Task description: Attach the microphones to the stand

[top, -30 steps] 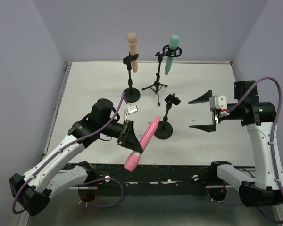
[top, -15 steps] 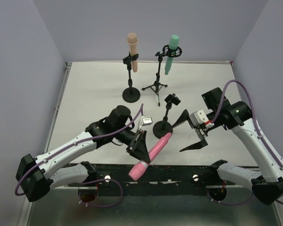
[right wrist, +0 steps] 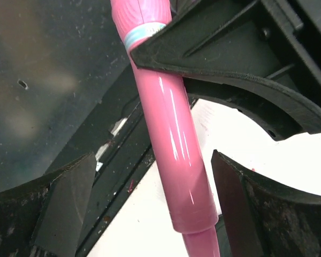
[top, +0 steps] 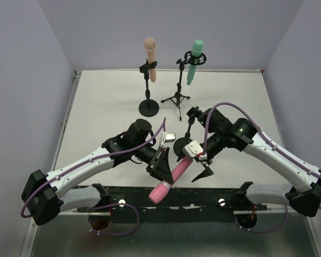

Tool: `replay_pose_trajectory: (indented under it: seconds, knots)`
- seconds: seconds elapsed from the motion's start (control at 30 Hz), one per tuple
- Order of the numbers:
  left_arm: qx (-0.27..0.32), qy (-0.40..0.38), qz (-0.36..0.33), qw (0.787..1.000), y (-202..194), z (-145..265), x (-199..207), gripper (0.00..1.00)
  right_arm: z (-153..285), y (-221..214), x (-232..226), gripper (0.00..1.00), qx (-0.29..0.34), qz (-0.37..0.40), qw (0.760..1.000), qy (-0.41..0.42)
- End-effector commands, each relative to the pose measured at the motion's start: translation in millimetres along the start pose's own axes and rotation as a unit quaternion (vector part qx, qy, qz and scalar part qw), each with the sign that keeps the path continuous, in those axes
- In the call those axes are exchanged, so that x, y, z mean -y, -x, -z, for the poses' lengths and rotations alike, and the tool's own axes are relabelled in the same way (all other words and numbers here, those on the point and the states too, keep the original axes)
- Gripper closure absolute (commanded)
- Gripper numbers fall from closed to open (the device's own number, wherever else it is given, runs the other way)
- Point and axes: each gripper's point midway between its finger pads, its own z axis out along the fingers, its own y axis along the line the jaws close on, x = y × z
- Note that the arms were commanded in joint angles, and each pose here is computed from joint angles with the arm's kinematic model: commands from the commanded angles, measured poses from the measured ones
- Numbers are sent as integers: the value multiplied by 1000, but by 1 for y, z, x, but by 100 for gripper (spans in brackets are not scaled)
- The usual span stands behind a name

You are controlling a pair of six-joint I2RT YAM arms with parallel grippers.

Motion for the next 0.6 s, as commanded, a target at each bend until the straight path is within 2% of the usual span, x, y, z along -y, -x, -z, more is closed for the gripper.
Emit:
replay_pose_trajectory:
  seconds: [0.0, 0.23, 0.5, 0.57]
  knots:
    - [-25, -22, -11, 999, -7, 0, 9, 92, -7, -22, 15, 7, -66, 2, 998, -21]
    - [-33, -25, -12, 999, -5, 0, 9, 92, -15, -30, 11, 22, -85, -2, 996, -9]
    - [-25, -23, -13, 999, 0, 2, 12, 91, -20, -32, 2, 53, -84, -4, 996, 8]
    - [-21, -22, -11, 999, 2, 4, 12, 90, -19, -30, -2, 56, -78, -5, 997, 11]
